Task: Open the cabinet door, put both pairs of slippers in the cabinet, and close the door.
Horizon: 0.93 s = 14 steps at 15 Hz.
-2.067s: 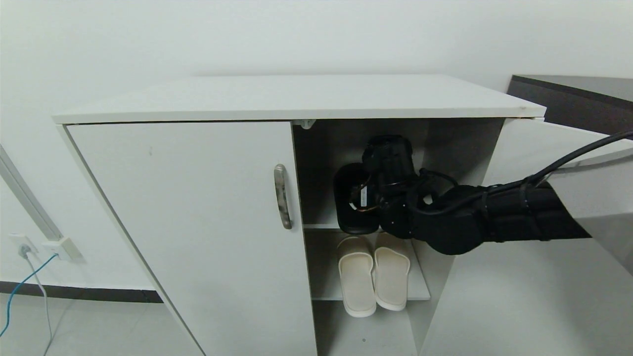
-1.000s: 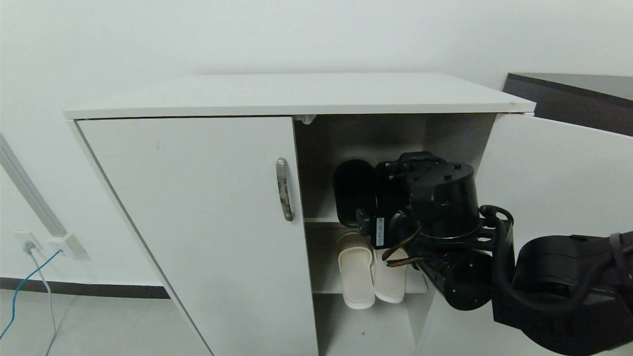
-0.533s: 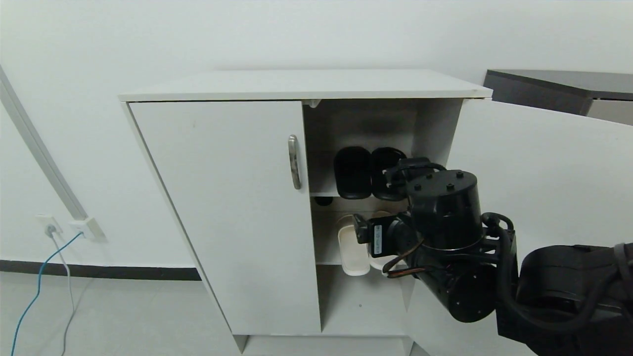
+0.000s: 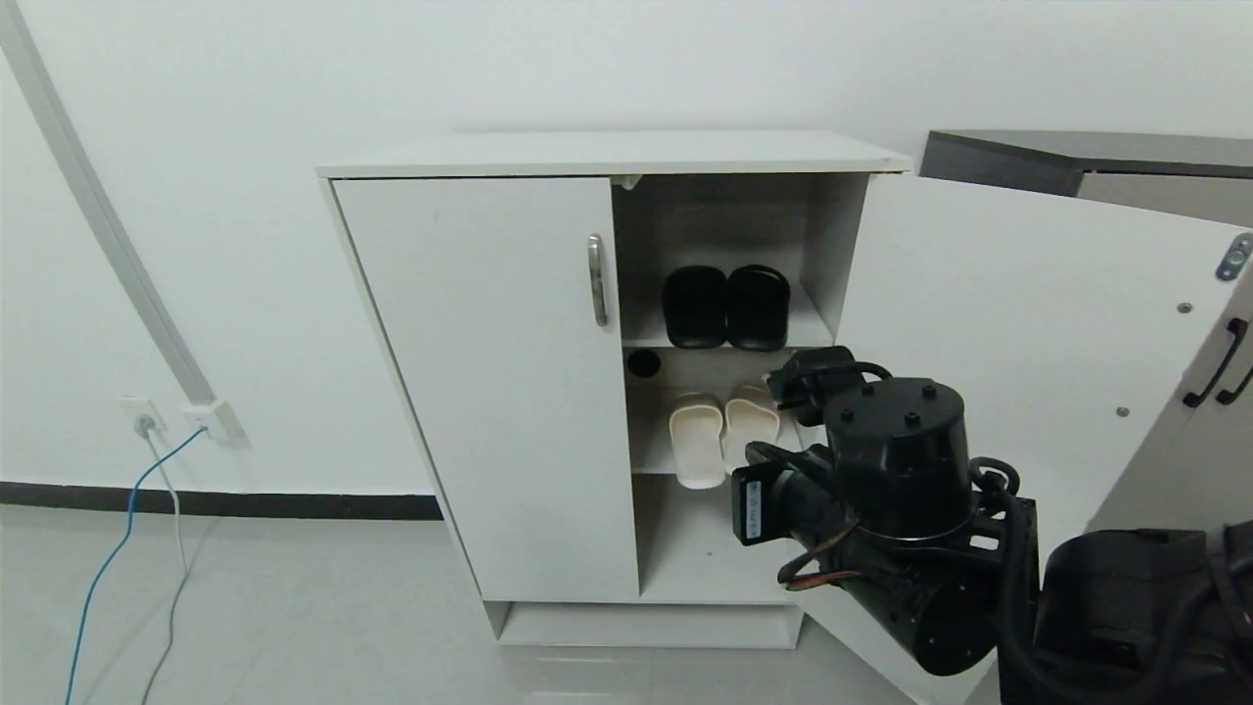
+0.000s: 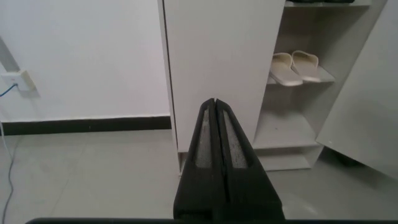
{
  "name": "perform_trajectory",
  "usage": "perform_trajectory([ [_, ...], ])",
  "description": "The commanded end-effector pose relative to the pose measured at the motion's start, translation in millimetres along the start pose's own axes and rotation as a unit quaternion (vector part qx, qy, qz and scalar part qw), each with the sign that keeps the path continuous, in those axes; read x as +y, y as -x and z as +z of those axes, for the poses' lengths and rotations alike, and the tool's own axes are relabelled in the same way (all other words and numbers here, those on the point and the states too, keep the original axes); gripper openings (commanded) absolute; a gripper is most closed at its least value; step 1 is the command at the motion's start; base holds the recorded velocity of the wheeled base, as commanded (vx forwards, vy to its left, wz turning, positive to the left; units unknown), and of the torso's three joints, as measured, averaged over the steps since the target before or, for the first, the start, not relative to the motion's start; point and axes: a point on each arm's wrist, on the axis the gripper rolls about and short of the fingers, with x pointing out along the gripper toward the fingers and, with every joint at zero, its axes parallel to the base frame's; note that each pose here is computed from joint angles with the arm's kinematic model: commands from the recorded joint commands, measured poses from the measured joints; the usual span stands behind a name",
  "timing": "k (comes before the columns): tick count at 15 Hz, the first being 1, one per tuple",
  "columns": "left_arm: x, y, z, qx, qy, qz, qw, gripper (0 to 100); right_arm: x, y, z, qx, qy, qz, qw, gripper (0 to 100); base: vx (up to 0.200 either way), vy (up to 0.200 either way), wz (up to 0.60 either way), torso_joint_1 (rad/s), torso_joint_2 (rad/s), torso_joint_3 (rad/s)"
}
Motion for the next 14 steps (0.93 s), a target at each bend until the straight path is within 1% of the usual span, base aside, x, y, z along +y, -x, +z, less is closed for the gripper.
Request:
perform_trajectory([
  [1, 0.0, 0, 0.1, 0.000, 0.000, 0.001, 1.0000, 0, -5, 2, -12, 0.012, 0.007, 0.005, 1.000, 0, -0.200, 0.000, 0.00, -0.002, 0.00, 0.012],
  [2, 0.0, 0, 0.1, 0.000, 0.000, 0.000, 1.0000, 0, -7, 1, -14, 0.015, 0.010, 0.004, 1.000, 0, -0.200, 0.000, 0.00, 0.002, -0.01, 0.002],
  [4, 0.0, 0, 0.1, 0.000, 0.000, 0.000, 1.0000, 0, -8, 1, -15, 0.016, 0.021, 0.004, 1.000, 0, 0.000, 0.000, 0.00, 0.000, 0.00, 0.000],
  [14, 0.0, 0, 0.1, 0.000, 0.000, 0.000, 1.0000, 0, -8, -3, -22, 0.028, 0.028, 0.004, 0.999, 0, 0.000, 0.000, 0.00, 0.000, 0.00, 0.000],
])
